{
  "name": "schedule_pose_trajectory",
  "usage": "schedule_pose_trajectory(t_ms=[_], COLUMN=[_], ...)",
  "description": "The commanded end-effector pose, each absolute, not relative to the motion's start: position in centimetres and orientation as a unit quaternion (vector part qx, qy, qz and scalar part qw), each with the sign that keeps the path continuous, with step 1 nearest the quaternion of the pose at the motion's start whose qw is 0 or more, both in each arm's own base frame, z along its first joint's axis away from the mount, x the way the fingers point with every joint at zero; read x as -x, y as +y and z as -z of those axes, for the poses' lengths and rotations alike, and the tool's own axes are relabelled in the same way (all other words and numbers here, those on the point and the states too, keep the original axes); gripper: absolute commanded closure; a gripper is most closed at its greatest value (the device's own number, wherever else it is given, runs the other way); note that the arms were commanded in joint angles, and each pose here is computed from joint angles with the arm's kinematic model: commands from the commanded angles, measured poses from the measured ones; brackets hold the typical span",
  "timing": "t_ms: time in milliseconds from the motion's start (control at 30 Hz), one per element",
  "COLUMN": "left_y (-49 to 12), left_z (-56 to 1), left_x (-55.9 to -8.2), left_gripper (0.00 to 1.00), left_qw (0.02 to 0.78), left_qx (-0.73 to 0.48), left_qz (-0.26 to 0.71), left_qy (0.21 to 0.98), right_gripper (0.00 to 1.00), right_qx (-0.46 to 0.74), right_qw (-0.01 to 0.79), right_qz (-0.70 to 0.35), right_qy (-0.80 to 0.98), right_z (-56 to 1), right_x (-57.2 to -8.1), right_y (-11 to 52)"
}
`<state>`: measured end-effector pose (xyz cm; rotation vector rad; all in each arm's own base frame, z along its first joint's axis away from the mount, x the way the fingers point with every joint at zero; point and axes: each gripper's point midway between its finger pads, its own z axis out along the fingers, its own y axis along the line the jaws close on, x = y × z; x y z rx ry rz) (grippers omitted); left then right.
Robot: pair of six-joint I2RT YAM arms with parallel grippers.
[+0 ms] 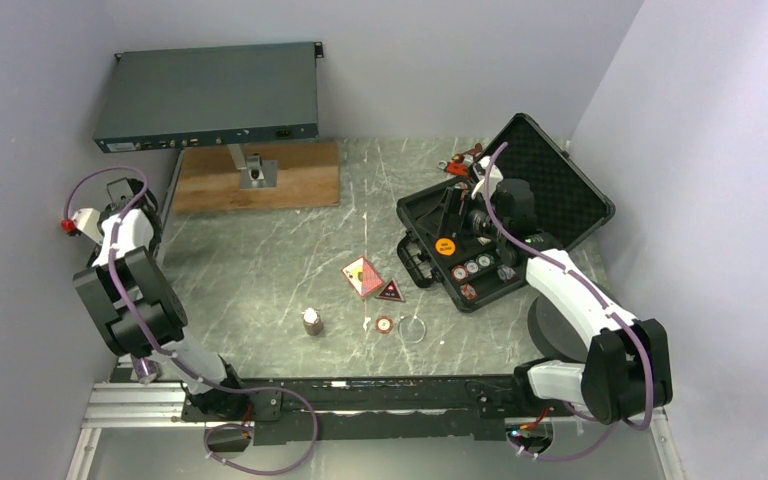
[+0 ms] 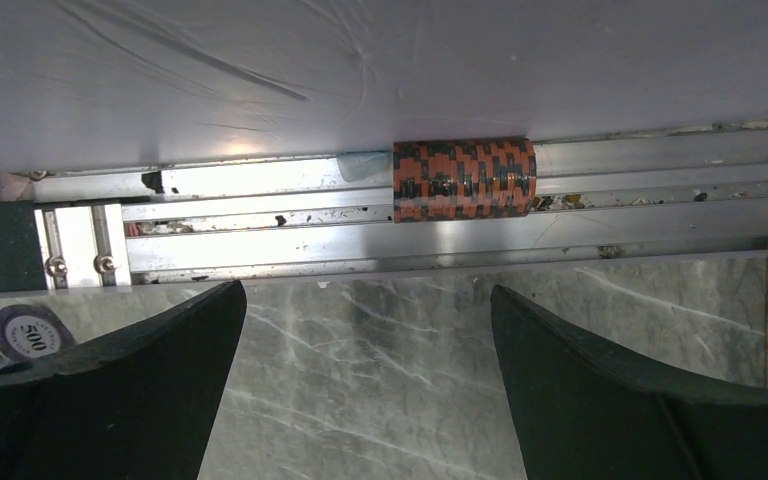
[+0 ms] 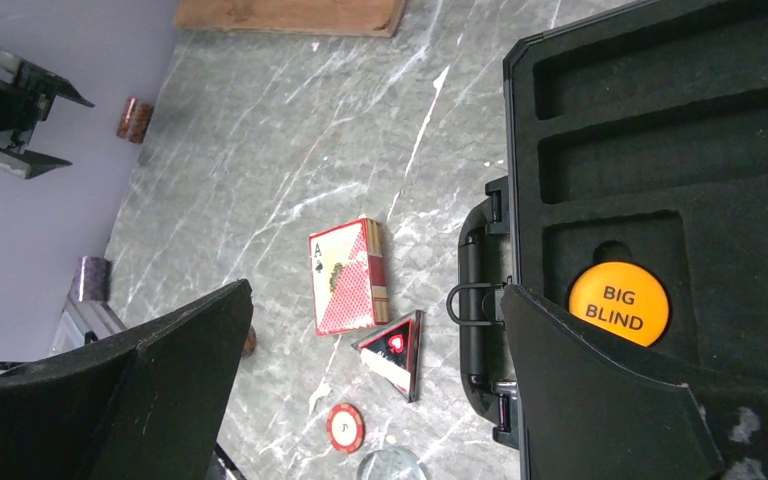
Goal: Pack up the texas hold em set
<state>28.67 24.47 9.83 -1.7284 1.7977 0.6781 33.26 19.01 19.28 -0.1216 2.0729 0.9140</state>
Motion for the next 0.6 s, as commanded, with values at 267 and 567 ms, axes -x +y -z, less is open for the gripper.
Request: schedule_pose_trajectory(t_ms=[267, 567], left_y=[26.4, 25.9], left_z=[-9.3, -7.5], left_x=[-31.6, -32.5], left_gripper=[0.00, 0.00], left_qw=[0.331, 0.251], left_qx=[0.626, 0.640], left_qz=[-0.232, -0.221], left_qy=[0.667, 0.692], right_gripper=[0.00, 0.00], right_qx=[0.060, 0.060], right_qw=[0.432, 0.424], right_qz=[-0.380, -0.384], right_qy=[0.816, 0.818], right_z=[-19.9, -19.5], right_x=[-33.7, -33.8], right_y=[19.6, 19.8])
